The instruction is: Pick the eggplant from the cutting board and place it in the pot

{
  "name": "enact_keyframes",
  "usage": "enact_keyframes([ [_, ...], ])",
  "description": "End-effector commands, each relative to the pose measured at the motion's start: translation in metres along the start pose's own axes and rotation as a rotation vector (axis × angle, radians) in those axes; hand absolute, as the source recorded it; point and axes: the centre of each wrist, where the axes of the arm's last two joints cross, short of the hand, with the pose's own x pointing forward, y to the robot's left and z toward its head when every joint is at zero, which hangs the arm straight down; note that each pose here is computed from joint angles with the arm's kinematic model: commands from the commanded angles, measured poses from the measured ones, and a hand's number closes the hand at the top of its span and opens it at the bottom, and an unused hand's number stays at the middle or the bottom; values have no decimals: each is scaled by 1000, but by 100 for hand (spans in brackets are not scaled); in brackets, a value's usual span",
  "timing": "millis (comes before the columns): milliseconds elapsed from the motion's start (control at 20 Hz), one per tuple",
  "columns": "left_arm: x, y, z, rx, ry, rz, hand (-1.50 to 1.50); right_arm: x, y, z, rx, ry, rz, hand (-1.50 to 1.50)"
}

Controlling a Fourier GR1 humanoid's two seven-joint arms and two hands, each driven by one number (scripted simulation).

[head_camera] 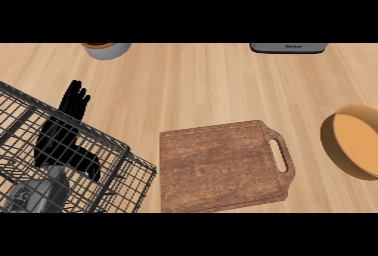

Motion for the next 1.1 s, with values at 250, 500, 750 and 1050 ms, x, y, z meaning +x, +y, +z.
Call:
enact_keyframes([
  [250,47,-8,-25,38,-120,53,0,-34,24,-10,209,-83,-162,-150],
  [500,34,2,-18,32,-123,42,0,-1,29,-12,78,-158,-331,-150],
  [750,46,-12,-27,32,-98,67,0,-12,9,-28,-1,-59,-548,-150],
  [1050,37,-7,-20,61,-128,52,0,-34,-11,-23,-87,7,-753,-150],
])
